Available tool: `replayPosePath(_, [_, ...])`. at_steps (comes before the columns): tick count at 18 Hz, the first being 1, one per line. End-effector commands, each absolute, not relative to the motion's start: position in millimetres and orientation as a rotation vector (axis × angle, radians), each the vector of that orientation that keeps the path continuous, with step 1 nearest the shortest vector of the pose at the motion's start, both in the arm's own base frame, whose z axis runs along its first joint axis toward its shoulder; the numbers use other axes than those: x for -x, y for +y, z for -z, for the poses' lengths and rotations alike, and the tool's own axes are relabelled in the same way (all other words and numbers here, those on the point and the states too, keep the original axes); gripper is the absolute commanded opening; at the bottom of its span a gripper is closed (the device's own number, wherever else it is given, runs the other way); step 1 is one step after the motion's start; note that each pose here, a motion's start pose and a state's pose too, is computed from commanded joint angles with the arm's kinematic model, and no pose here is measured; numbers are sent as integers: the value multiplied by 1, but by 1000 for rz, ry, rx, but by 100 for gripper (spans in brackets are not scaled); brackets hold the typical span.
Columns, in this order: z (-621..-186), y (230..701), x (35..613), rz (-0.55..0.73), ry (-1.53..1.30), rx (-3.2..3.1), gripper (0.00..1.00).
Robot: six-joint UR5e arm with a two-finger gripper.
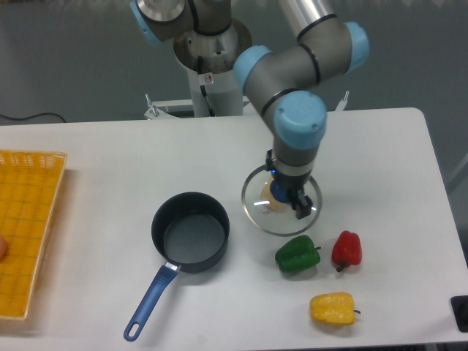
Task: Place the lid on the table
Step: 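Lift the glass lid by its blue knob off the bread roll, then carry the lid past the bread roll and lower it onto the table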
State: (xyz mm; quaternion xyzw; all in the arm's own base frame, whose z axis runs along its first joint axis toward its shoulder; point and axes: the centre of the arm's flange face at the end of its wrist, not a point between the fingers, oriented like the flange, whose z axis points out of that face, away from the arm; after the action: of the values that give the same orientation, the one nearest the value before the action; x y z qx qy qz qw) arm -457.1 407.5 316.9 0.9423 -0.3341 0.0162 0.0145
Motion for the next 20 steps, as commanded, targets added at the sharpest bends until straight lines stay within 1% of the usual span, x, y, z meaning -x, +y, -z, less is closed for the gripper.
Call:
replayPosePath(10, [-308, 340, 521, -37, -1163, -2889, 36])
replayPosePath(12, [-302, 333, 531, -16, -1176, -2882, 36])
replayPosePath(14, [-297, 328, 536, -24, -1178, -2881, 36])
replayPosePath(18, [-291, 329, 544, 12, -1184, -2876, 36])
replayPosePath(20, [-287, 322, 551, 4, -1181, -2878, 36])
